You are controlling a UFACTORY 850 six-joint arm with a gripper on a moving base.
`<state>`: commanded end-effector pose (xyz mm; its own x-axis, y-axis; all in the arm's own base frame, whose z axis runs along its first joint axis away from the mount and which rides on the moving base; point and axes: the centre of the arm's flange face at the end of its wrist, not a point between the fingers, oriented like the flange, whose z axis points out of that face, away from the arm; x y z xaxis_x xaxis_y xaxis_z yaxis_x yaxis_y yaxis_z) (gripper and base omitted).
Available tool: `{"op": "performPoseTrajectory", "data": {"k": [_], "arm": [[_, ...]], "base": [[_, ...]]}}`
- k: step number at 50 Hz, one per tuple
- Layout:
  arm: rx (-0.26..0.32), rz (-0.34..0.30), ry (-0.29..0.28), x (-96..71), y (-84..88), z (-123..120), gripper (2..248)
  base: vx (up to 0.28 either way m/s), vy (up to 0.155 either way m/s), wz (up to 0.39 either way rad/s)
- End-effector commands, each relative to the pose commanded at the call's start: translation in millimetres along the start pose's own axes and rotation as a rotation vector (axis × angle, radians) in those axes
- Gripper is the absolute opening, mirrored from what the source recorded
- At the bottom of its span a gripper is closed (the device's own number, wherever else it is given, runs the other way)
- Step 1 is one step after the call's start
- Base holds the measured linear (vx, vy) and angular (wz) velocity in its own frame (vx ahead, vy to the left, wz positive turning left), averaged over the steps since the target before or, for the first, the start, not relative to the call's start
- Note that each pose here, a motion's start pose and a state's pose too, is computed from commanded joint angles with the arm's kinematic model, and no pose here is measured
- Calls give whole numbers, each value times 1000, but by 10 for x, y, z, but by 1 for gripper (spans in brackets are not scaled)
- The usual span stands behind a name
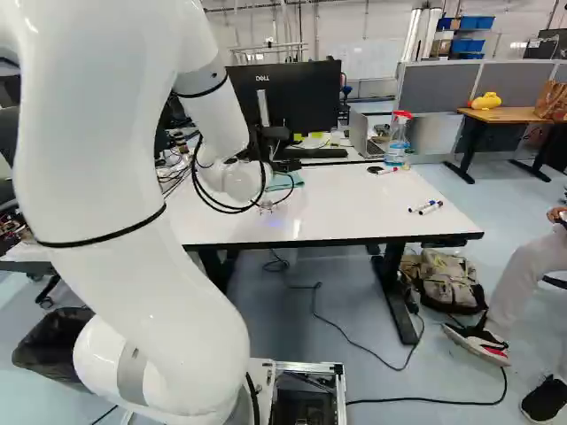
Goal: Clean the table with the green towel
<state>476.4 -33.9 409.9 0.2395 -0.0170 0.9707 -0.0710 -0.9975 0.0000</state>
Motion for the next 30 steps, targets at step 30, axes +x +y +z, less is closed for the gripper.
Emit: {"op": "performPoseTrajectory", "data": {"k": [30], "arm": [[6,-1,14,98,-32,607,247]], "base": [[0,0,0]]}}
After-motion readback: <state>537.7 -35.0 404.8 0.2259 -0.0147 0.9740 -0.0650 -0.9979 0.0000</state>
